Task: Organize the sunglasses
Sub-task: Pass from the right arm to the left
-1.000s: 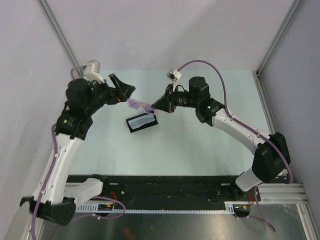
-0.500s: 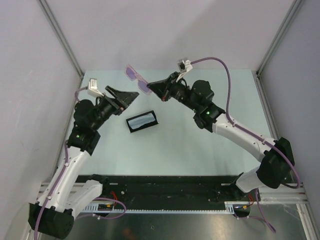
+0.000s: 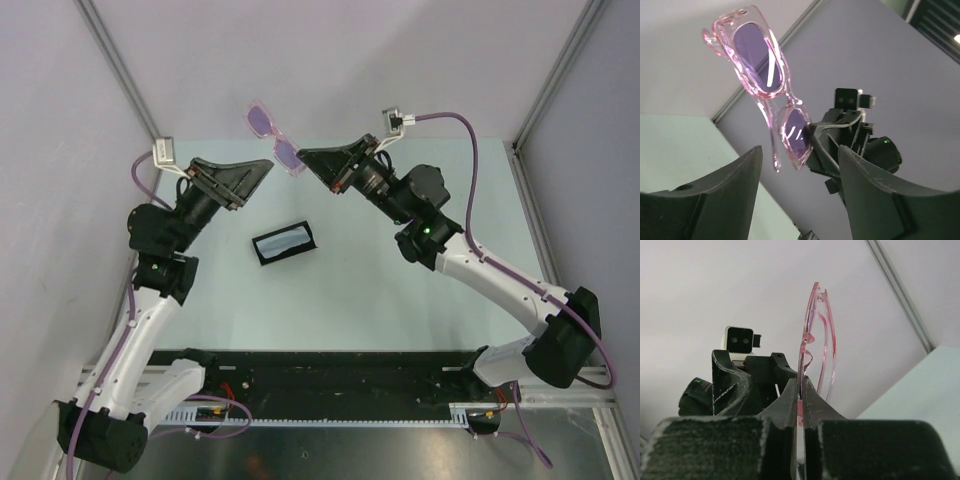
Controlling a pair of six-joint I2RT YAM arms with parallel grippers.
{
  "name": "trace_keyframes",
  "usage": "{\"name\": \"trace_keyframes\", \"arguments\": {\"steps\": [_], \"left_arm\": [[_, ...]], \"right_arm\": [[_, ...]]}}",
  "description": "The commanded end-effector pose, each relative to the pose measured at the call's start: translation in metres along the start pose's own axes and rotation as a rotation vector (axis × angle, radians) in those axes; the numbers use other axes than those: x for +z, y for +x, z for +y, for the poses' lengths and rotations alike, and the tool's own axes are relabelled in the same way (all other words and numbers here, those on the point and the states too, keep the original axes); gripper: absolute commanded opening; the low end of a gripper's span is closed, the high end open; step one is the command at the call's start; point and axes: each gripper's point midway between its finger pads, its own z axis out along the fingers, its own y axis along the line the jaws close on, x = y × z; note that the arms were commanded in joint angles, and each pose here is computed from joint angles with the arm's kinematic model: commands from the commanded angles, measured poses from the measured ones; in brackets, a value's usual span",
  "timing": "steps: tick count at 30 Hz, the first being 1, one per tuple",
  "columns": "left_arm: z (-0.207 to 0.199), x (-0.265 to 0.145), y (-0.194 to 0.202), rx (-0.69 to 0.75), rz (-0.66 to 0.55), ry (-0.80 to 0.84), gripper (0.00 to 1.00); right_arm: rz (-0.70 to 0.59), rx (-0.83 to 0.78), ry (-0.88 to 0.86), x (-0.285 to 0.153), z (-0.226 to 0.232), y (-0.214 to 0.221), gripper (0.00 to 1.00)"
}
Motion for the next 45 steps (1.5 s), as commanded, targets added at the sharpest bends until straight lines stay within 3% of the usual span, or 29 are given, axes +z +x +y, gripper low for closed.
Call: {"name": "trace_keyframes", "arguments": {"steps": [1, 13, 23, 28, 30, 32, 35, 36, 39, 45], "left_arm": [[-0.056, 0.002, -0.005, 0.050, 0.025, 0.223, 0.67], [-0.074, 0.008, -0.002, 0.052, 0.038, 0.291, 0.40], [-0.072, 0.012, -0.001, 0.044, 0.041, 0.294, 0.30], [-0.067, 0.014, 0.001, 0.041, 0.048, 0.287, 0.06], [-0.066, 0.014, 0.003, 0.042, 0.051, 0.284, 0.00], [-0.064, 0.013, 0.004, 0.044, 0.054, 0.281, 0.00], [-0.059, 0.014, 0.009, 0.052, 0.070, 0.277, 0.00], [-0.058, 0.013, 0.011, 0.055, 0.078, 0.279, 0.00], [-0.048, 0.015, 0.020, 0.069, 0.116, 0.272, 0.01], [-0.020, 0.014, 0.036, 0.070, 0.214, 0.234, 0.00]], "right_arm": [[-0.123, 0.095, -0.124, -0.003, 0.054, -0.053, 0.00], [-0.124, 0.119, -0.180, -0.006, 0.074, -0.057, 0.00], [-0.103, 0.124, -0.182, -0.003, 0.073, -0.048, 0.00], [-0.090, 0.124, -0.167, -0.002, 0.068, -0.045, 0.00], [-0.083, 0.120, -0.161, -0.003, 0.067, -0.044, 0.00], [-0.071, 0.113, -0.151, -0.003, 0.063, -0.042, 0.00], [-0.040, 0.088, -0.148, -0.004, 0.059, -0.037, 0.34], [-0.028, 0.075, -0.151, -0.005, 0.058, -0.035, 0.51], [0.011, 0.034, -0.103, -0.010, 0.045, -0.034, 0.72], [0.023, -0.108, -0.011, -0.033, 0.025, -0.057, 0.85]]}}
